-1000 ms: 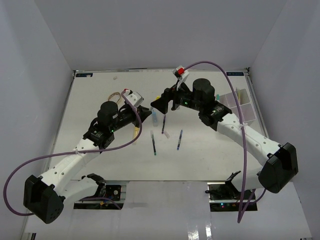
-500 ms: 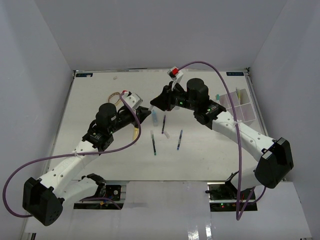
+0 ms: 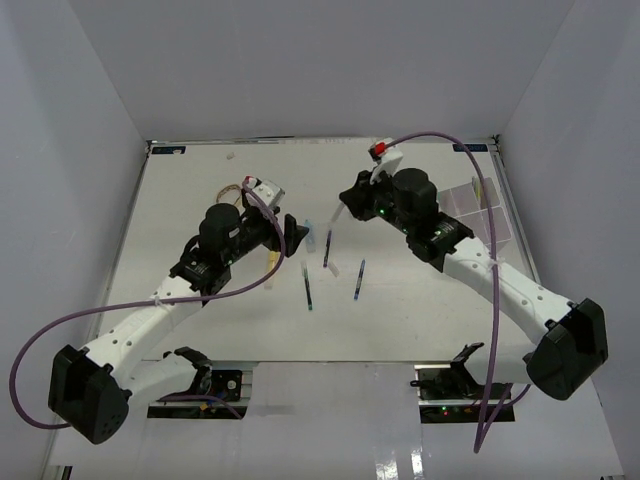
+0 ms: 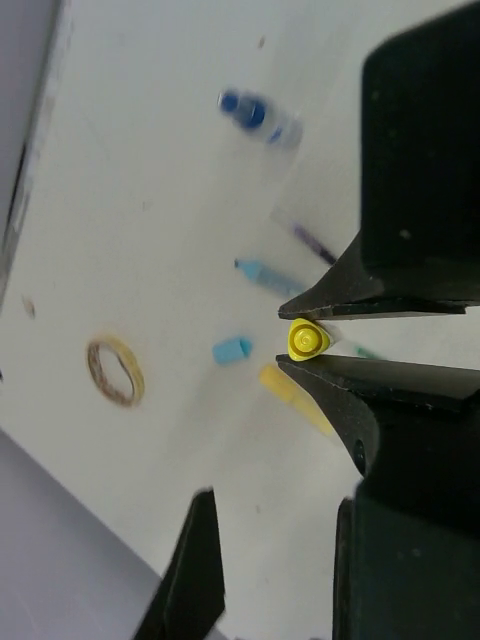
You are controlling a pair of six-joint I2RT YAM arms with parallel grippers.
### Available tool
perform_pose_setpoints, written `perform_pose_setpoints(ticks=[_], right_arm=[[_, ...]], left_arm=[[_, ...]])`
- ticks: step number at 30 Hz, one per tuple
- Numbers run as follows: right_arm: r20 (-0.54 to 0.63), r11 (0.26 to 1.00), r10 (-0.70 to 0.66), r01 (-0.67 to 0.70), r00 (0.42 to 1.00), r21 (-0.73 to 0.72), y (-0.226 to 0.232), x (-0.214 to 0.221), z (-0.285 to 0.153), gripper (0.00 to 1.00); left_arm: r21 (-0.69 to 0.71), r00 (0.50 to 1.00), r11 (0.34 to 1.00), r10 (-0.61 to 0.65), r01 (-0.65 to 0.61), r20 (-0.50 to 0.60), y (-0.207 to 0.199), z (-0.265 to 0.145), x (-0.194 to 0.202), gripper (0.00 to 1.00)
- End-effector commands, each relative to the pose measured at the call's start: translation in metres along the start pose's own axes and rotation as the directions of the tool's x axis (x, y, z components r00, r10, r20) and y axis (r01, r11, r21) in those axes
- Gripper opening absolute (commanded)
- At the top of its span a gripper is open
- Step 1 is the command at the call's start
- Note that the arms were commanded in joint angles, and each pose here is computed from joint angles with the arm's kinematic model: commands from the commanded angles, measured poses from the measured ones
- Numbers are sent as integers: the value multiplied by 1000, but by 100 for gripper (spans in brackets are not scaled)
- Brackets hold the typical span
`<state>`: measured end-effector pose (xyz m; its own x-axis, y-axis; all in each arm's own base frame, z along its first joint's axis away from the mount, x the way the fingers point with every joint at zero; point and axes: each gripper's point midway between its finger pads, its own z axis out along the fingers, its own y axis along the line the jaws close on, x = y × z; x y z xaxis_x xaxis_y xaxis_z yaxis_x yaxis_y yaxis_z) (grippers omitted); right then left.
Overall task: Sort the stationery into containers
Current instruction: Place the pen in the storage box.
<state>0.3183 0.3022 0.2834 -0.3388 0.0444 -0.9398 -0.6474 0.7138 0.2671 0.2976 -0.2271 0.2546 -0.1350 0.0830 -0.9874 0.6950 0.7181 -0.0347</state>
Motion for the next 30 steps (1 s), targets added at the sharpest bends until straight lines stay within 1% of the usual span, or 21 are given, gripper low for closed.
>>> perform_pose_setpoints(ticks=[1, 2, 3, 4, 5, 6, 7, 9, 10, 14, 16, 19, 22, 26, 28, 29, 30], right_arm=[[93, 910, -81, 35, 992, 413, -94, -29, -44, 8], [88, 884, -98, 46, 991, 465, -110, -29, -52, 8], [91, 857, -104, 43, 990, 513, -125, -30, -61, 8], [84, 800, -100, 30, 991, 599, -156, -25, -77, 8], [90, 769, -102, 22, 991, 639, -171, -25, -88, 8], [83, 740, -103, 21, 991, 672, -184, -23, -95, 8], [72, 685, -92, 11, 993, 729, -211, -18, -108, 8], [57, 631, -83, 8, 995, 776, -234, -14, -118, 8], [42, 595, -64, 4, 997, 803, -253, -7, -123, 8], [40, 560, -53, -3, 998, 828, -282, -2, -121, 8], [15, 541, -46, 13, 999, 841, -295, 5, -117, 8], [6, 537, -41, 17, 999, 844, -307, 3, -110, 8], [-35, 540, -3, 31, 999, 841, -320, 21, -96, 8], [-53, 559, 33, 26, 998, 829, -326, 36, -85, 8], [-58, 567, 50, 20, 997, 824, -326, 43, -82, 12], [-63, 570, 55, 20, 997, 822, -325, 45, -82, 18], [-63, 568, 58, 19, 996, 823, -325, 46, -82, 21]], left_arm=[[-162, 997, 985, -68, 62, -30, 26, 3, -1, 98], [-199, 995, 977, -85, 73, -51, 32, 2, 2, 98], [-293, 992, 952, -110, 89, -56, 48, 0, 6, 98], [-340, 988, 936, -128, 91, -89, 55, -2, 14, 98], [-382, 982, 920, -145, 90, -118, 62, -1, 23, 98], [-418, 980, 904, -156, 92, -123, 68, -1, 22, 98], [-465, 971, 881, -180, 89, -155, 77, -3, 33, 98], [-482, 966, 871, -196, 93, -168, 81, -2, 36, 98], [-489, 963, 867, -202, 93, -177, 83, -2, 39, 98], [-501, 958, 862, -205, 79, -201, 85, -1, 47, 98], [-509, 958, 858, -198, 68, -206, 87, -2, 49, 98], [-515, 959, 855, -194, 61, -208, 89, -3, 49, 98], [-512, 959, 857, -192, 61, -208, 88, -3, 48, 98], [-516, 958, 855, -188, 51, -217, 90, -3, 51, 98], [-516, 957, 855, -187, 49, -219, 90, -3, 51, 98], [-515, 957, 856, -188, 49, -222, 90, -2, 52, 98], [-513, 957, 857, -188, 49, -223, 89, -2, 52, 98]])
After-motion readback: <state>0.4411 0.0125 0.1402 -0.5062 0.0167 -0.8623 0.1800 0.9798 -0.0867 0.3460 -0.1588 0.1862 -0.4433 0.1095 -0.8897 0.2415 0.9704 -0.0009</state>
